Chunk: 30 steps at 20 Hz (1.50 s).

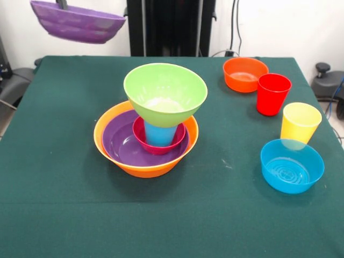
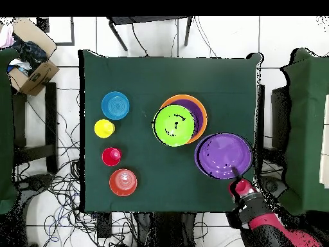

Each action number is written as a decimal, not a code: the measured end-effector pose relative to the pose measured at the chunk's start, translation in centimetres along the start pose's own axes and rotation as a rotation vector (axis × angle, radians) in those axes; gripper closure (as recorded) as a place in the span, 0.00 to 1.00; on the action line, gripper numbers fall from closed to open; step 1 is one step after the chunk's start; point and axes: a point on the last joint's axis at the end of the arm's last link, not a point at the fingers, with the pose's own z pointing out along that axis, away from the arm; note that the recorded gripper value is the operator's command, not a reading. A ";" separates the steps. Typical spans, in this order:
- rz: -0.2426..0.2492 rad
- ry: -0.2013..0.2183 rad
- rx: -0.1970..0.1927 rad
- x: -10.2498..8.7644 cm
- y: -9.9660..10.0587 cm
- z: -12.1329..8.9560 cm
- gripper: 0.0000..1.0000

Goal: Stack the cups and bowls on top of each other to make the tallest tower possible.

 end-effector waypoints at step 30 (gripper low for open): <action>0.065 0.064 -0.059 0.1 11.5 4.9 1.00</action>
